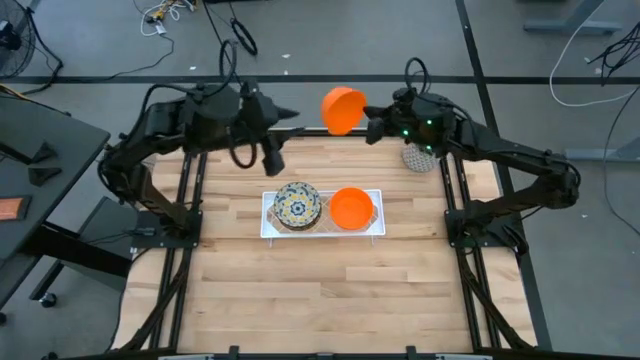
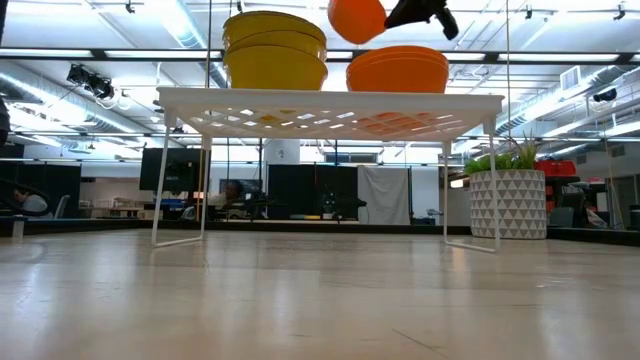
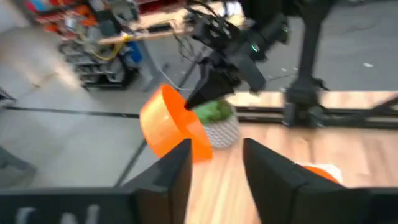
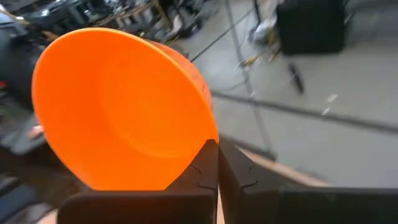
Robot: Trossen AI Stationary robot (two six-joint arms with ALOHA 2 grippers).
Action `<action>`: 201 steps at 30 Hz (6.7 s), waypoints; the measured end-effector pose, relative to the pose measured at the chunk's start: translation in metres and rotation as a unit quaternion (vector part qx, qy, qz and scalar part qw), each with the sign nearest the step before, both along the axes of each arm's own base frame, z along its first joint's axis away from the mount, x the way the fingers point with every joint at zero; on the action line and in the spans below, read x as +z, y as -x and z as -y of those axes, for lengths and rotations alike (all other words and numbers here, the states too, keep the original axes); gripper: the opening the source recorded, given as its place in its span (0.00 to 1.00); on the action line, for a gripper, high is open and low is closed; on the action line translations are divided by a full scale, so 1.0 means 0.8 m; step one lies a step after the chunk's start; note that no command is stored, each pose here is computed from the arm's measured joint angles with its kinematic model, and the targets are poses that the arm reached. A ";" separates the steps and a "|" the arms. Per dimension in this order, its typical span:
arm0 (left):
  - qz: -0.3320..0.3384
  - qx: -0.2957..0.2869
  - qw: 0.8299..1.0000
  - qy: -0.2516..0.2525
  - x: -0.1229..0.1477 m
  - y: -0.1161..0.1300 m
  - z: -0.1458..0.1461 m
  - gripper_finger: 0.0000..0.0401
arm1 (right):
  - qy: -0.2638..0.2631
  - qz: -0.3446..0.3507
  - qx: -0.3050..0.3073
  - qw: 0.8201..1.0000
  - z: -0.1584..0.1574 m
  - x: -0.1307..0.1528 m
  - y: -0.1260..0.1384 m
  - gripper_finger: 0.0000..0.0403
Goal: Pick & Place Mini bowls
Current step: Stack the orange bowl on the orange bowl on the shelf, then return to Home Position
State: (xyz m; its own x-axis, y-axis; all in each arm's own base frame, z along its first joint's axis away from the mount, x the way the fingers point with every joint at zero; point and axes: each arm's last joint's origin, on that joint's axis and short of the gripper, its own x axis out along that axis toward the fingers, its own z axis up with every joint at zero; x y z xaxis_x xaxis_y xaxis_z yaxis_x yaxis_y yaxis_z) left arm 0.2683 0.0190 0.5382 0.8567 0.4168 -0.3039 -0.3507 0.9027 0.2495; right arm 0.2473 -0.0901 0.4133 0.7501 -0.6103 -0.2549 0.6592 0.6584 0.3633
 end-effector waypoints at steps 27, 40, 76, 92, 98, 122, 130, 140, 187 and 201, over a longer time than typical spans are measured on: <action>-0.002 -0.117 0.989 0.085 -0.004 0.059 0.036 0.00 | -0.222 0.067 0.211 0.950 -0.066 0.003 -0.001 0.00; 0.068 -0.138 0.979 0.133 -0.057 0.074 0.029 0.00 | -0.294 0.074 0.235 0.924 -0.077 0.002 -0.002 0.00; -0.013 -0.067 0.986 0.152 -0.130 0.120 0.005 0.00 | -0.505 -0.163 0.110 0.840 -0.078 -0.062 0.029 0.00; -0.022 -0.067 0.986 0.152 -0.132 0.121 0.005 0.00 | -0.501 -0.216 0.090 0.833 -0.065 -0.089 0.006 0.00; -0.022 -0.067 0.986 0.152 -0.132 0.121 0.005 0.00 | -0.502 -0.219 0.089 0.832 -0.064 -0.091 0.004 0.00; -0.019 -0.062 0.986 0.153 -0.131 0.121 0.005 0.01 | -0.503 -0.205 0.109 0.833 -0.065 -0.086 0.003 0.31; -0.016 -0.060 0.985 0.159 -0.131 0.121 0.005 0.01 | -0.432 -0.159 0.158 0.874 -0.066 -0.072 -0.005 0.29; -0.012 -0.058 0.985 0.161 -0.130 0.121 0.005 0.01 | -0.227 -0.124 0.229 0.938 -0.085 -0.049 -0.015 0.05; -0.010 -0.047 0.987 0.154 -0.130 0.121 0.004 0.03 | 0.106 -0.117 0.294 0.943 -0.113 0.009 0.045 0.00; -0.010 -0.047 0.987 0.155 -0.130 0.121 0.004 0.03 | 0.121 -0.126 0.303 0.937 -0.116 0.010 0.052 0.00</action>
State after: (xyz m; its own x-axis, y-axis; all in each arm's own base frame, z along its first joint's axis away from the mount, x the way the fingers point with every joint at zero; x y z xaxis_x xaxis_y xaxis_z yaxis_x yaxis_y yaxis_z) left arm 0.1714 0.0160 0.4342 0.8797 0.2211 -0.4210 -0.2601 0.9649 -0.0369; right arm 0.2055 0.0026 0.4215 0.9117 -0.1547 -0.3805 0.1827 0.9824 0.0384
